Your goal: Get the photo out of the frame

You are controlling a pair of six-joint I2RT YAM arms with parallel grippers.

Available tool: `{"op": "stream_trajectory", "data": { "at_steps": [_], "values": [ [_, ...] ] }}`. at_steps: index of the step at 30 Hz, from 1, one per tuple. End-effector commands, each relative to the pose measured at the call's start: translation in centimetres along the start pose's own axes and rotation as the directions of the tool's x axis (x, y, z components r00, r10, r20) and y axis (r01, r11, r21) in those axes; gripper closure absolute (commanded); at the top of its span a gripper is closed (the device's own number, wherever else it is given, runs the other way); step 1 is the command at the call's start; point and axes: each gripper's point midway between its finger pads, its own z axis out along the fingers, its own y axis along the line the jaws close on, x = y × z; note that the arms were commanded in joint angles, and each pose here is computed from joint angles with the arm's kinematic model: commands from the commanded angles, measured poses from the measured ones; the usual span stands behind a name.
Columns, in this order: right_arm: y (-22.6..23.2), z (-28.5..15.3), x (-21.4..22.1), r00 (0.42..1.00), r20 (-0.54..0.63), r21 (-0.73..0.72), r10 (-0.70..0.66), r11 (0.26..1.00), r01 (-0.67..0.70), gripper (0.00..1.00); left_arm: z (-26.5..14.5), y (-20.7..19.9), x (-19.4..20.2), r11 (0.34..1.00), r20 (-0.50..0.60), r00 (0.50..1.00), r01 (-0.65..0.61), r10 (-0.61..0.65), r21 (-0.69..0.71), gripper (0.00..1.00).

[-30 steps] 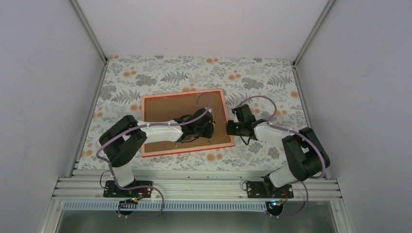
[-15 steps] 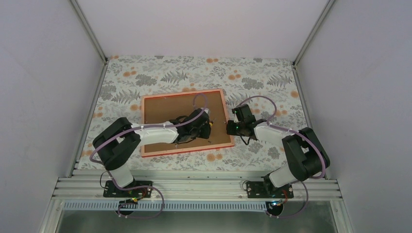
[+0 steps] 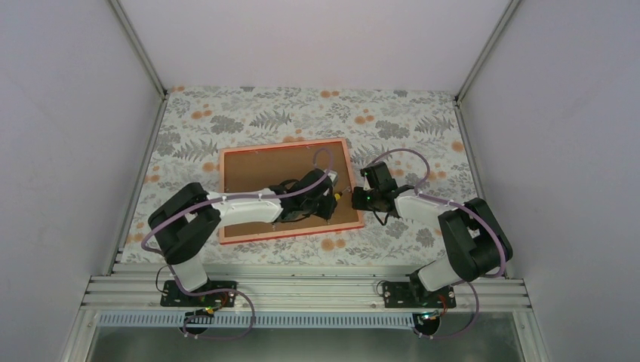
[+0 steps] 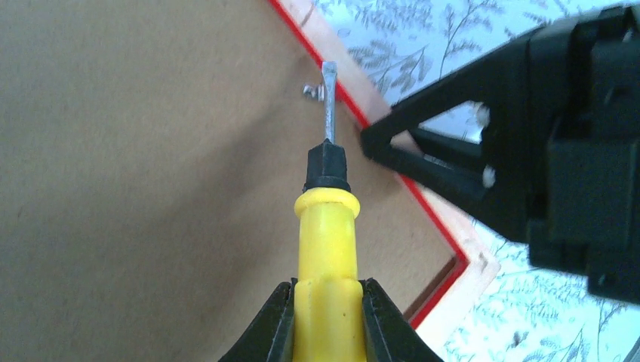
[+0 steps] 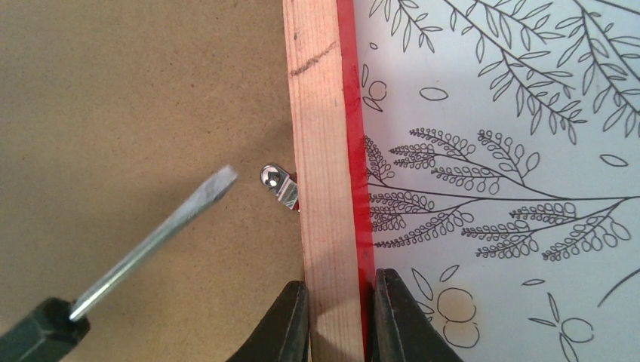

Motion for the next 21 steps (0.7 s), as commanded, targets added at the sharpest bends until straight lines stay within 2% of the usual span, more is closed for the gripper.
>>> {"op": "stream_trajectory", "data": {
  "at_steps": [1, 21],
  "values": [
    [-0.3, -0.3, 1.2, 0.999, -0.033, 0.01, 0.01, 1.0, -0.009, 0.86, 0.6, -0.4, -1.7, 0.998, 0.014, 0.998, -0.054, 0.054, -0.019, 0.98],
    [-0.4, -0.4, 1.2, 1.0, -0.029, 0.012, 0.006, 1.0, -0.005, 0.86, 1.6, 0.4, -0.9, 0.997, -0.054, 0.997, -0.061, 0.059, -0.044, 0.98]
  ]
}}
